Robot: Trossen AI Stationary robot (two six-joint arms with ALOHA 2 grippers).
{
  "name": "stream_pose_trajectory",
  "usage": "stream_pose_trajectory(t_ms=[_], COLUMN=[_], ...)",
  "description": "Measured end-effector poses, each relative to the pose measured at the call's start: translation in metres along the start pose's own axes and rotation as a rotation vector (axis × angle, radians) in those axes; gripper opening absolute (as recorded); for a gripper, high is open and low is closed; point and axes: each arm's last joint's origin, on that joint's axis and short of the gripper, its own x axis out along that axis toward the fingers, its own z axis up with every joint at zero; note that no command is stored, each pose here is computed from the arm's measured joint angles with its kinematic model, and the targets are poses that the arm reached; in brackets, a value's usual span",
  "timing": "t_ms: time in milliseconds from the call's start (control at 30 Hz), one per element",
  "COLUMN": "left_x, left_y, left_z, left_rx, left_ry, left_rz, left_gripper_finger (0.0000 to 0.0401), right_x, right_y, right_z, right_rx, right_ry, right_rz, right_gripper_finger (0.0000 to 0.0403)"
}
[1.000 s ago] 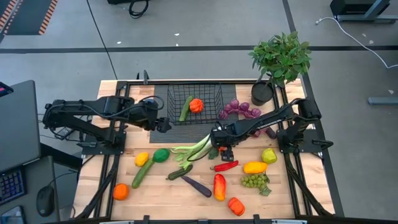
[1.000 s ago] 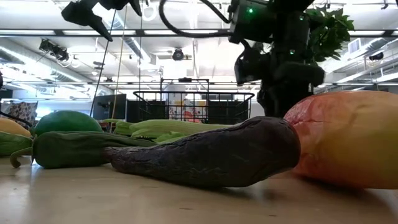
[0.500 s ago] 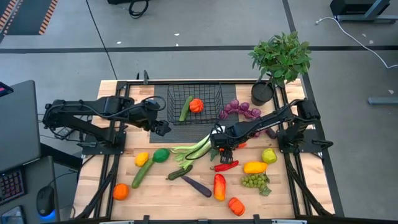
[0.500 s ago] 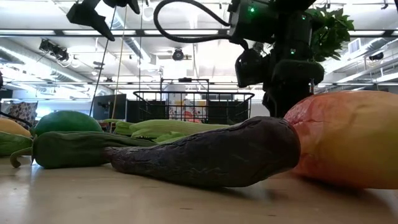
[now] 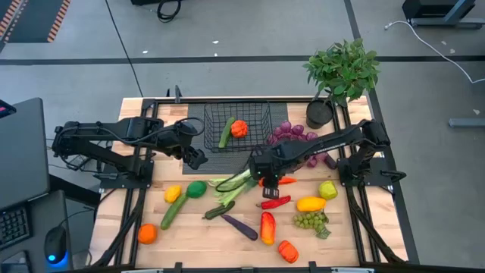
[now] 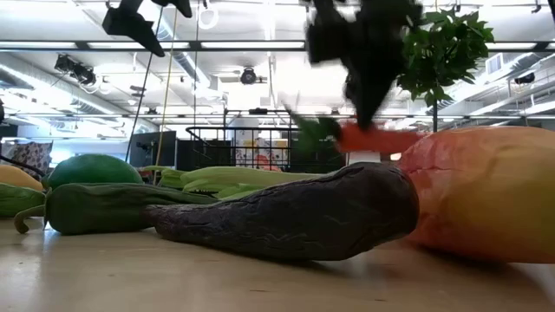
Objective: Build produce basket
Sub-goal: Put the carrot into the wire basket
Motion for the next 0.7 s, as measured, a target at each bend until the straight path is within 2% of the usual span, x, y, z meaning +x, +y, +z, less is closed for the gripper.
stream_pose_trajectory(t_ms=[167,300,433,600,700], left_x=[0.0,0.0,0.0,0.0,0.0], left_y=[0.0,0.001,0.001,-0.001,-0.002], left_z=[0.0,0.001,0.002,0.0,-0.001], left_rx=[-0.013,-0.012,-0.023,-0.033,-0.027], left_ry=[0.0,-0.027,-0.05,-0.048,-0.044], left_rz=[0.0,0.02,0.031,0.025,0.021], left_gripper_finger=[0.0392,0.0392,0.0392,0.0392,0.0392], right_x=[-0.061,-0.095,-0.106,-0.11,-0.112], right_y=[0.002,-0.012,-0.045,-0.091,-0.113], right_z=[0.031,0.05,0.062,0.067,0.069], right_rx=[-0.036,-0.077,-0.08,0.007,0.06], right_ry=[-0.171,-0.323,-0.386,-0.387,-0.401], right_rz=[-0.05,-0.161,-0.24,-0.297,-0.321], right_gripper_finger=[0.0116,0.0115,0.0115,0.0118,0.0136])
